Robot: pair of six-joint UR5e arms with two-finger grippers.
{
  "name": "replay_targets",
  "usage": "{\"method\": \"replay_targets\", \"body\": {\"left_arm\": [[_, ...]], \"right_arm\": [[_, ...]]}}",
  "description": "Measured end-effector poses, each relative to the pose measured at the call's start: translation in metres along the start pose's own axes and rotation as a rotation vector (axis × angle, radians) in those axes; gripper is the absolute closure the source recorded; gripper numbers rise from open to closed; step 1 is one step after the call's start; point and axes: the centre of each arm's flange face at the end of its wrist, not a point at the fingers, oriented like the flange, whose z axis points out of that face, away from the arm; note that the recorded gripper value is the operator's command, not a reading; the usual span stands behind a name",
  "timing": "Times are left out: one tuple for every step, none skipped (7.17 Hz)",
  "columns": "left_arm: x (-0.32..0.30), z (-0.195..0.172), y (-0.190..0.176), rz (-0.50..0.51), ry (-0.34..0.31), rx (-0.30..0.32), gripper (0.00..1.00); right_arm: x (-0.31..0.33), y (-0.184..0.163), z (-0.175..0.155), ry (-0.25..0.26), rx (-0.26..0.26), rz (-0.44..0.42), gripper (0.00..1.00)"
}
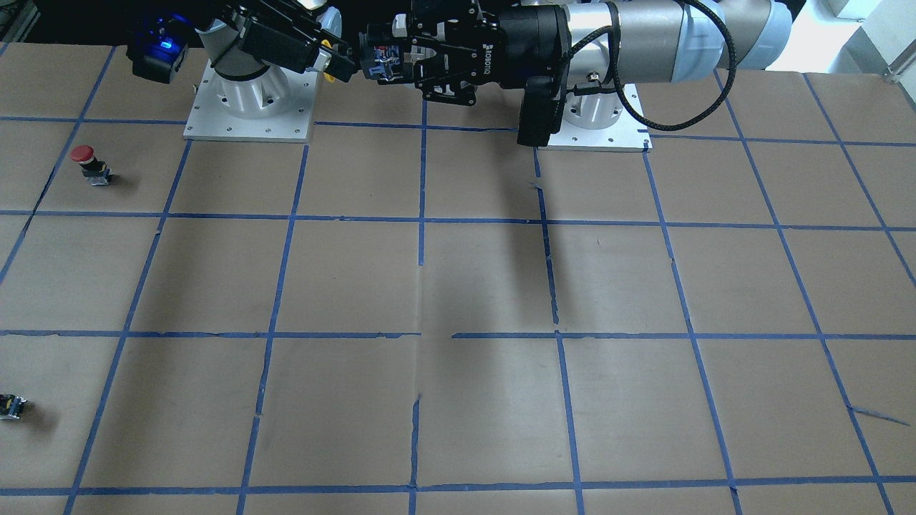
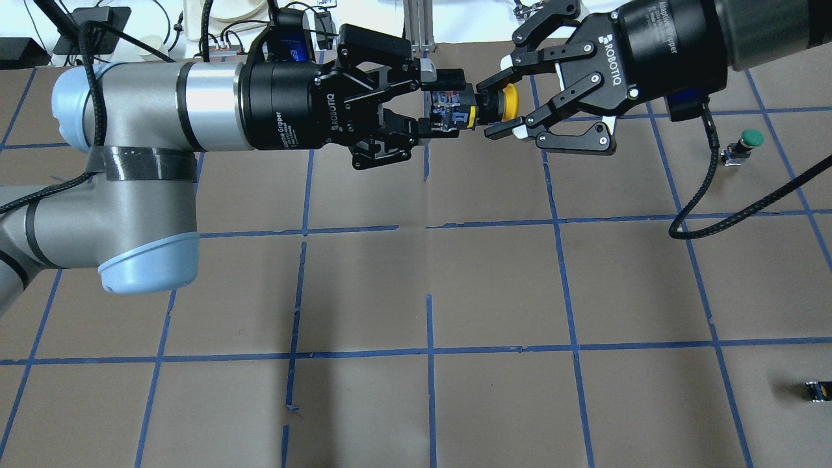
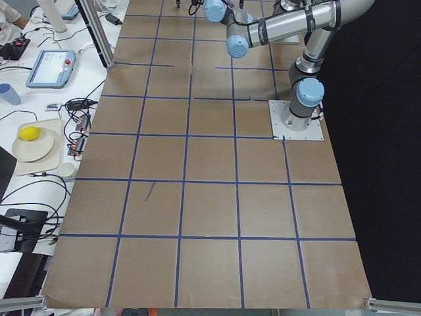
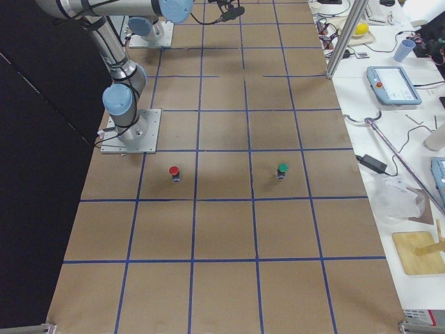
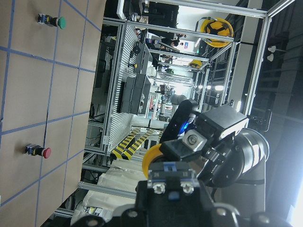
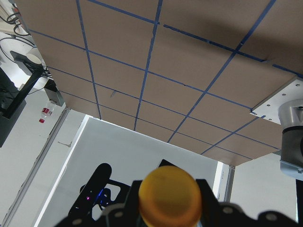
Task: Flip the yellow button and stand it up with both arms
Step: 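Close the right gripper on the yellow cap and open the left gripper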
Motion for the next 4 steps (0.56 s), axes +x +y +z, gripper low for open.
{"method": "replay_targets", "body": {"left_arm": [[0.001,0.0,0.0,-0.008,0.001,0.0,0.0],[0.003,-0.001,-0.001,-0.016,0.002,0.002,0.0],[0.004,-0.006,-0.004,-0.019,0.002,0.015,0.0],[0.003,-0.017,-0.011,-0.019,0.002,0.042,0.01]], "right_arm": [[0.0,0.0,0.0,-0.001,0.001,-0.001,0.91],[-0.001,-0.001,-0.001,-0.003,0.005,-0.005,0.92],[-0.003,-0.006,-0.006,-0.011,0.022,-0.019,0.92],[-0.007,-0.02,-0.018,-0.025,0.068,-0.039,0.93]]}}
